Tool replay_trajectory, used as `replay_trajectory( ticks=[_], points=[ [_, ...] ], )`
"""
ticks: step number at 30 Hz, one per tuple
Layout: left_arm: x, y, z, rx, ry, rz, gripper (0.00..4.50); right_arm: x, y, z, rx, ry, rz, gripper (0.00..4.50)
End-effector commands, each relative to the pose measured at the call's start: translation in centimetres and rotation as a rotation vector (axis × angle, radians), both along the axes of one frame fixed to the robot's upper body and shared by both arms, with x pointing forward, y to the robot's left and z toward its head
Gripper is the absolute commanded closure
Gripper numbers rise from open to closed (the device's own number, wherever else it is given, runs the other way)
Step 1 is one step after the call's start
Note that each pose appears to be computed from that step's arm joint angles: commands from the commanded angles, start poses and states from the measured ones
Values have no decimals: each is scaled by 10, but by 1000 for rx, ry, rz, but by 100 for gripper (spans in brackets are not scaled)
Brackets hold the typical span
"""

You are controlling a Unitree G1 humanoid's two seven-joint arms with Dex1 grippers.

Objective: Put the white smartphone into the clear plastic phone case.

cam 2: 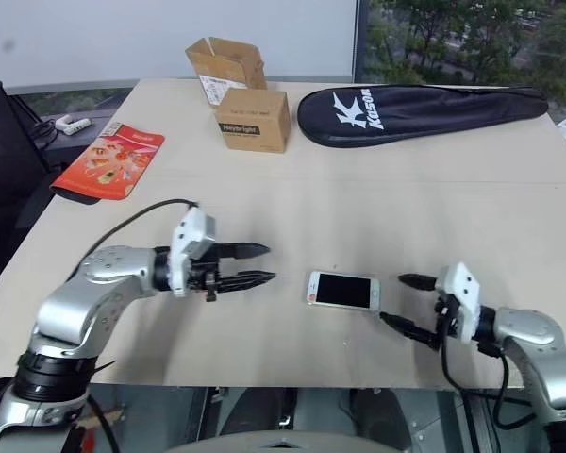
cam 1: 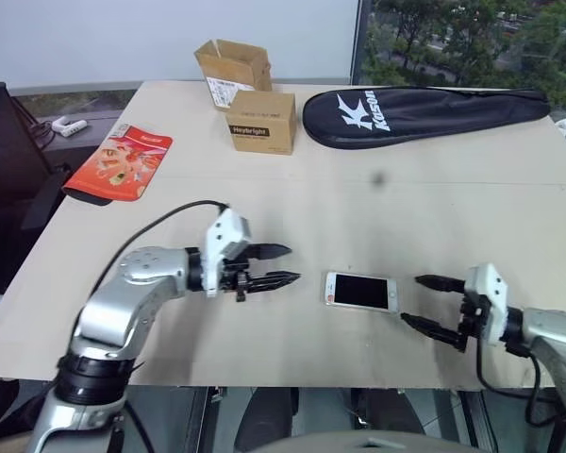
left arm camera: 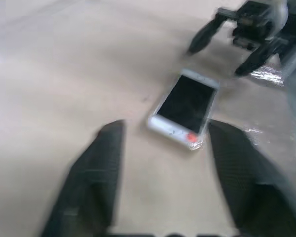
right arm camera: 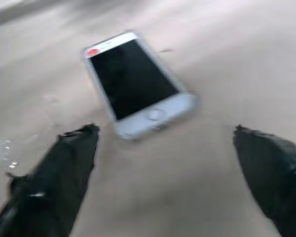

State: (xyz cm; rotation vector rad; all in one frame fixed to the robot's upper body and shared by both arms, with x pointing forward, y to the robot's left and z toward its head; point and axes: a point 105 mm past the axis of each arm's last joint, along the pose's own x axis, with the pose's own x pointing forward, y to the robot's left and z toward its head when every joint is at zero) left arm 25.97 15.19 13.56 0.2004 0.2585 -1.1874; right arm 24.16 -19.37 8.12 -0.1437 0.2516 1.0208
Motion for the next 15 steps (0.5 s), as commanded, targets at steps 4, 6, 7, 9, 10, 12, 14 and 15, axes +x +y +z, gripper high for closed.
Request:
replay_trajectory(
  ticks=[4,6,7,9,10,12,14,15],
  points=[
    [0,66,7,109,-96,124,6,17,-54,26,-51,-69,22,0],
    [0,81,7,132,-85,140,6,21,-66,32,-66,-71,30,0],
    [0,88,7,138,-76,151,6,23,-73,35,-74,-72,27,0],
    [0,98,9,145,-71,162,6,26,-83,38,-94,-73,27,0],
    [0,102,9,158,-81,159,6,27,-86,39,-103,-74,23,0],
    [2,105,11,178,-106,150,6,30,-91,41,-113,-81,15,0],
    [9,103,13,204,-161,153,6,33,-95,42,-112,-77,6,0],
    [12,101,13,210,-187,154,6,34,-96,42,-113,-76,5,0]
  ],
)
